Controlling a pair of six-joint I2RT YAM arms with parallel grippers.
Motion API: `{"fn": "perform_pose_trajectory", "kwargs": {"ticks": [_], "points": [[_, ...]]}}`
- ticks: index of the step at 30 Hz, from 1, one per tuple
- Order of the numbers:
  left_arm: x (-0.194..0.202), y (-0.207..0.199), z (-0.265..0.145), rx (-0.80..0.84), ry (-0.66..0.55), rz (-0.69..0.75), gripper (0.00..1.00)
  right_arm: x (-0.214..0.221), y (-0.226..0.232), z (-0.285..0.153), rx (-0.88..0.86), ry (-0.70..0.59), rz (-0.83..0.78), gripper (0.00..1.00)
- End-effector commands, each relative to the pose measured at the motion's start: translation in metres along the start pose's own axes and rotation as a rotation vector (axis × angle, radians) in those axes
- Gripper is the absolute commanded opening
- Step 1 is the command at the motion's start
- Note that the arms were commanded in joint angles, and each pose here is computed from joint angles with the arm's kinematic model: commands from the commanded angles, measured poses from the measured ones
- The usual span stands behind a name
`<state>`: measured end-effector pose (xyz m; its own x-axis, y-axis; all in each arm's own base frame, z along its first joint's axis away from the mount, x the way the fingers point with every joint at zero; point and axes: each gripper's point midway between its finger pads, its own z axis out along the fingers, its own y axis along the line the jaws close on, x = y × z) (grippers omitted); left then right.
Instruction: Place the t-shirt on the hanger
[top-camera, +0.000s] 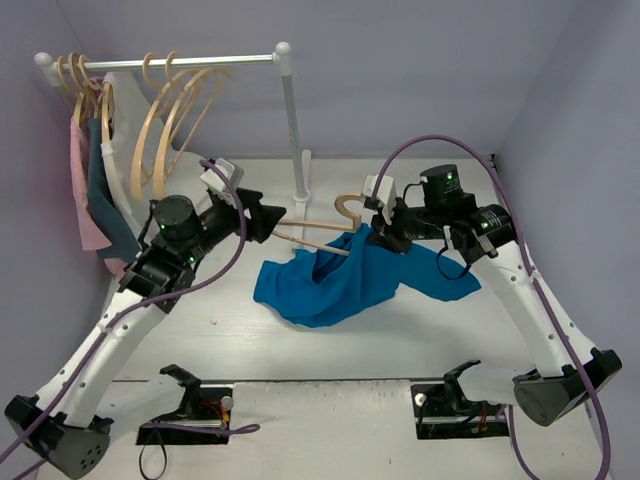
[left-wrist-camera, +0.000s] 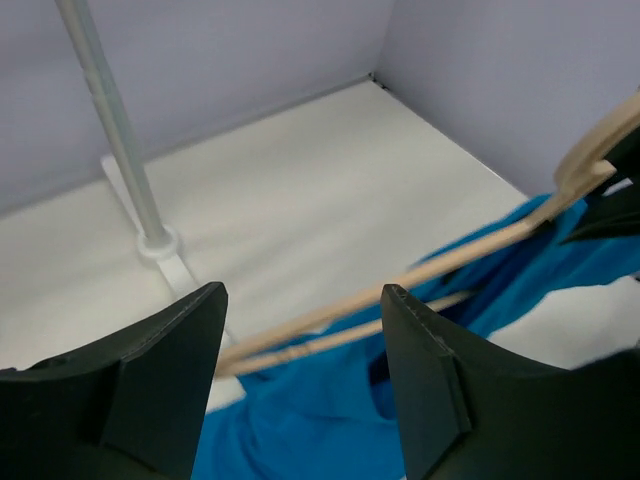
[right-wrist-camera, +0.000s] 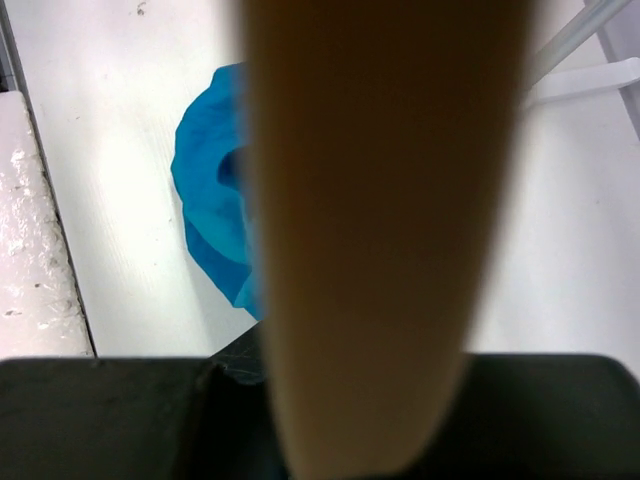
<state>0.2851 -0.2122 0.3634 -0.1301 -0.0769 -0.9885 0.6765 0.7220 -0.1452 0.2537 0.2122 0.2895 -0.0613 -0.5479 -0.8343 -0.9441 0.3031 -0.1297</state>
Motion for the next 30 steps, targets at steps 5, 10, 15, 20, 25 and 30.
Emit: {"fn": "perform_pose_trajectory", "kwargs": {"ticks": [5,10,15,20,25,30], "points": [[0.080,-0.011,0.009,-0.304,0.134,-0.265,0.58,-0.028,-0.021,-0.003,0.059,-0.056,-0.022,0.00],[0.109,-0.018,0.033,-0.333,0.211,-0.236,0.58,-0.025,-0.023,-0.001,0.060,-0.047,-0.015,0.00],[0.134,-0.016,0.054,-0.363,0.280,-0.222,0.58,-0.024,-0.022,-0.002,0.064,-0.046,-0.015,0.00],[0.162,-0.009,0.062,-0.422,0.345,-0.201,0.58,-0.023,-0.022,-0.004,0.074,-0.044,-0.011,0.00],[0.180,-0.004,0.064,-0.453,0.370,-0.210,0.56,-0.020,-0.021,-0.006,0.085,-0.038,-0.007,0.00],[0.199,-0.003,0.065,-0.463,0.399,-0.227,0.48,-0.021,-0.020,-0.007,0.090,-0.039,0.006,0.00]]}}
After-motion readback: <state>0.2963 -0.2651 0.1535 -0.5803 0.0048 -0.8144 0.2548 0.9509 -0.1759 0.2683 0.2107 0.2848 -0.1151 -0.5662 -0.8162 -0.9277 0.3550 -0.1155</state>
